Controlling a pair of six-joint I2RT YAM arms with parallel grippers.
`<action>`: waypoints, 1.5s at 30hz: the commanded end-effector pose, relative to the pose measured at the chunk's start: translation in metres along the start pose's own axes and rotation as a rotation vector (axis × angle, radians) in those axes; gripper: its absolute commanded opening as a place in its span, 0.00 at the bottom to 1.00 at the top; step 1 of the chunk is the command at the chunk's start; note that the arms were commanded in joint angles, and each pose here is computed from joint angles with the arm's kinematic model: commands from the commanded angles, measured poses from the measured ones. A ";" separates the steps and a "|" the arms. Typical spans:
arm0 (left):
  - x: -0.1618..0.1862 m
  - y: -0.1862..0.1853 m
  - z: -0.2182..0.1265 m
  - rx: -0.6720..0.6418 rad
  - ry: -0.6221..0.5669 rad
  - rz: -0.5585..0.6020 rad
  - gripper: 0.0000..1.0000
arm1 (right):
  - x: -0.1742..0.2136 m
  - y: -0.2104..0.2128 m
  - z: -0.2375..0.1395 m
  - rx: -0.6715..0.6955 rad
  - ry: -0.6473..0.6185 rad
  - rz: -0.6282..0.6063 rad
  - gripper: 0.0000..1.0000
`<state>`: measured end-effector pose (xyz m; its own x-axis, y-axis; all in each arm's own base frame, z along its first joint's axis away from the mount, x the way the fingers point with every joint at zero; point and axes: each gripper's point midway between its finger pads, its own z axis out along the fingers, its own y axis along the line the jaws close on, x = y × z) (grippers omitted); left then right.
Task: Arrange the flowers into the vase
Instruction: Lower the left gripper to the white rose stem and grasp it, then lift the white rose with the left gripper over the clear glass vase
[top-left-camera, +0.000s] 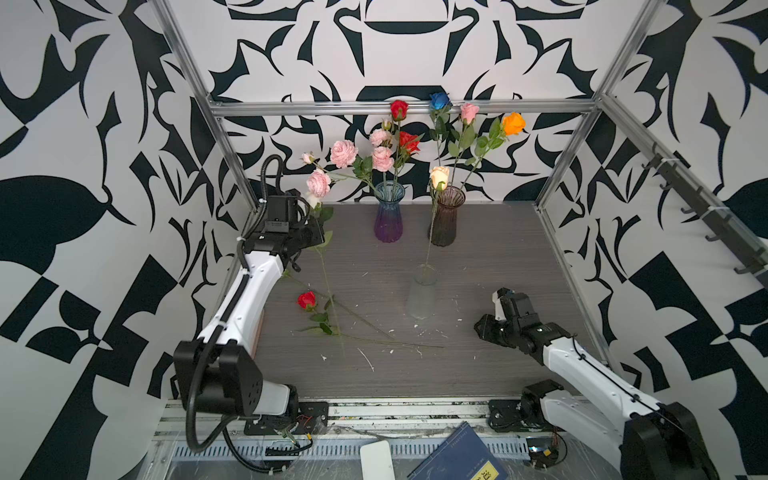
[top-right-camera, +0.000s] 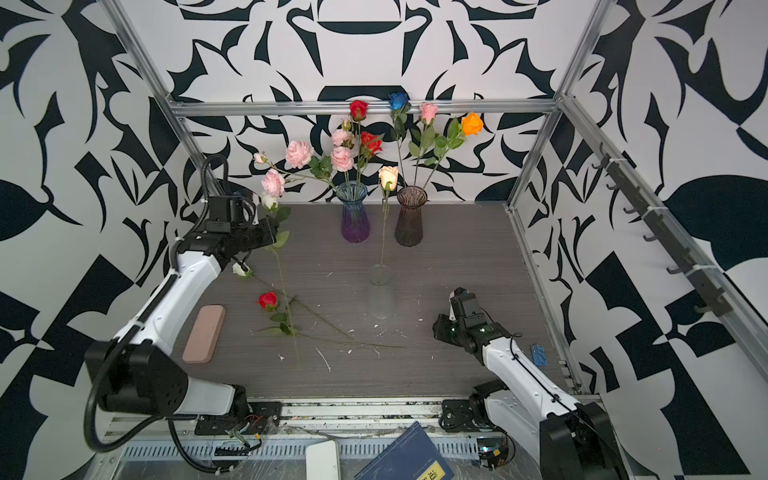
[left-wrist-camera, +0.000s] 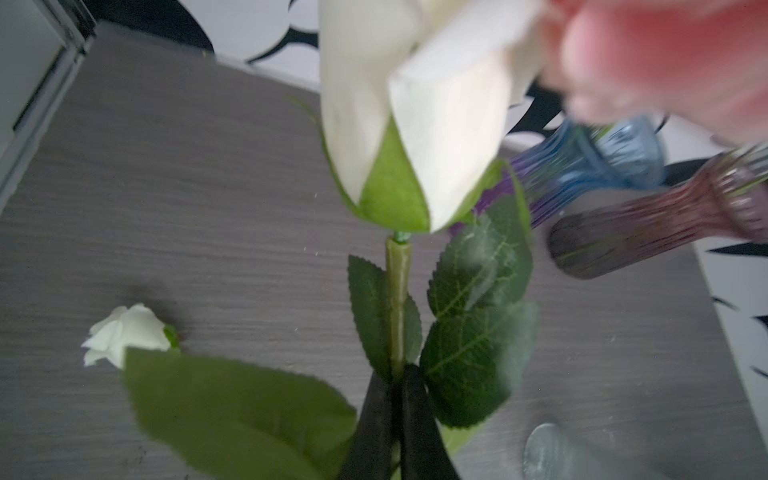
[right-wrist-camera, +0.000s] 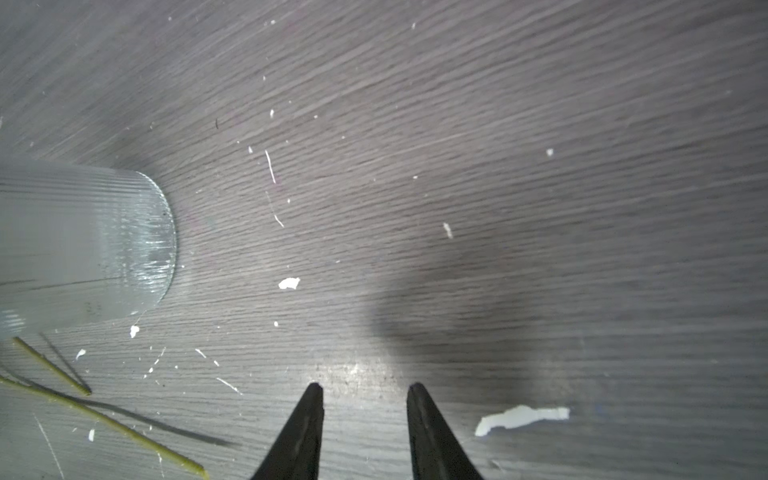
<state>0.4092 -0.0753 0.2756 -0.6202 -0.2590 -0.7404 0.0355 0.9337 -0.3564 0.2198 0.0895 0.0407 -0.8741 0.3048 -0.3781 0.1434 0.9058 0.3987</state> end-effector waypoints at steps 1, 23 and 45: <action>-0.032 -0.013 -0.037 0.062 -0.160 -0.106 0.00 | -0.007 0.004 -0.003 -0.006 -0.030 -0.021 0.38; -0.100 -0.282 -0.235 0.976 -0.770 0.279 0.00 | -0.006 0.005 -0.001 -0.004 -0.018 -0.028 0.38; -0.099 -0.360 -0.212 1.031 -0.788 0.540 0.00 | -0.007 0.003 -0.002 0.005 -0.031 -0.023 0.38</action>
<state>0.2914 -0.3253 0.6002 0.2115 -0.3479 -0.9134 0.8871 0.4606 0.0300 0.2197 0.0901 0.0381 -0.8793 0.2885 -0.3790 0.1332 0.9129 0.3858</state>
